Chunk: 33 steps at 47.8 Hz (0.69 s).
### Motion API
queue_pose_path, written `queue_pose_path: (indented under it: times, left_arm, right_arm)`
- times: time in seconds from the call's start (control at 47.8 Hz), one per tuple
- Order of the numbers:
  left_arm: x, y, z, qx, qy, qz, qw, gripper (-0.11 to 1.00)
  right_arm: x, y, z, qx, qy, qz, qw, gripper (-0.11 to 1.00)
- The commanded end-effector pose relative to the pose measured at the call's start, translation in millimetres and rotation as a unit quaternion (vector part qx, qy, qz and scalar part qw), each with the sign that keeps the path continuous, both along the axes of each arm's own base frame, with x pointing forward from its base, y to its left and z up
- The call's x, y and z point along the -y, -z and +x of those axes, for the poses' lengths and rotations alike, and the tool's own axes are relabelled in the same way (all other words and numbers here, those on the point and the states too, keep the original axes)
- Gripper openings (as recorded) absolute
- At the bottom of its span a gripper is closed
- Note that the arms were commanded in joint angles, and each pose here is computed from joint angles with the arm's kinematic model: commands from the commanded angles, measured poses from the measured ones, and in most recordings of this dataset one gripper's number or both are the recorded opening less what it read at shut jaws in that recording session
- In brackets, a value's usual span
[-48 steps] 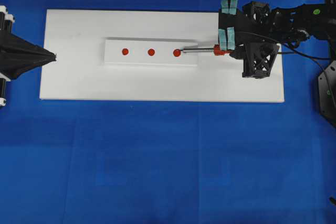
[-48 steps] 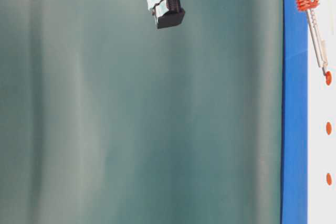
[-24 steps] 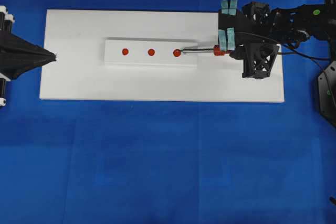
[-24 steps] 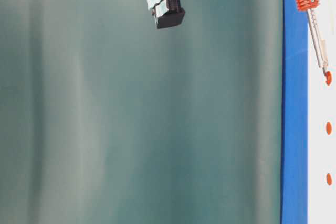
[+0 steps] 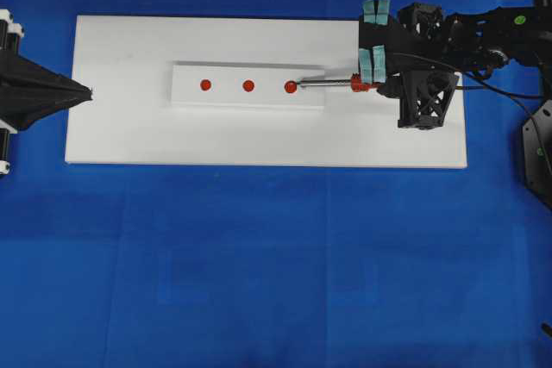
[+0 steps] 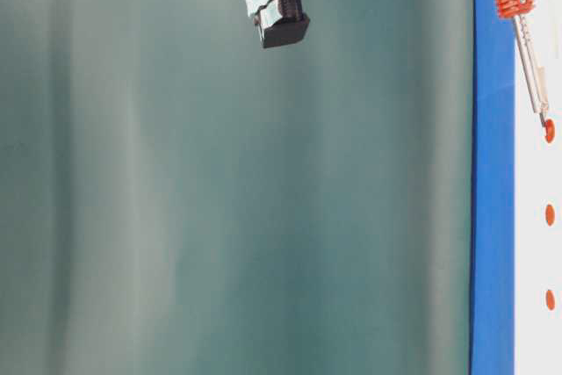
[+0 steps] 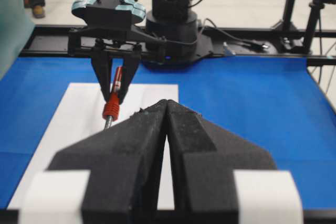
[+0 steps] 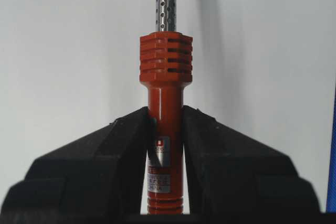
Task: Touch the tip of the soldering iron to the mark.
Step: 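Raise the iron tip off the strip, then carry the iron back down and lay it on the blue table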
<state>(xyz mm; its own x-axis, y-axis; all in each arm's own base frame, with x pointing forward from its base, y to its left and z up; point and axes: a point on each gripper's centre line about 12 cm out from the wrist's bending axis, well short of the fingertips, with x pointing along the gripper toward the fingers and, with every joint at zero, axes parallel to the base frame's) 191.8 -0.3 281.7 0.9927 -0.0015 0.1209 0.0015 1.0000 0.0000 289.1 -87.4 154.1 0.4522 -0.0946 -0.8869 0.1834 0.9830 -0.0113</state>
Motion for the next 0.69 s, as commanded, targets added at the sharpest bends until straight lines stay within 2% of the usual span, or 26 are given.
queue_pose_path:
  times: [0.0, 0.23, 0.502, 0.669]
  left_arm:
    - [0, -5, 1, 0.008, 0.001, 0.001, 1.0, 0.0]
    - [0, -5, 1, 0.009, 0.001, 0.0, 1.0, 0.0]
    - [0, -6, 1, 0.01, 0.001, -0.001, 0.9999, 0.0]
    - [0, -5, 1, 0.008, 0.001, -0.001, 1.0, 0.0]
  right_arm:
    - [1, -16, 6, 0.025, -0.001, -0.006, 0.9997, 0.06]
    - [2, -61, 9, 0.043, -0.008, -0.013, 0.999, 0.06]
    - [3, -120, 8, 0.07, -0.019, -0.04, 0.9965, 0.06]
    - [3, -123, 7, 0.072, -0.02, -0.043, 0.9963, 0.06]
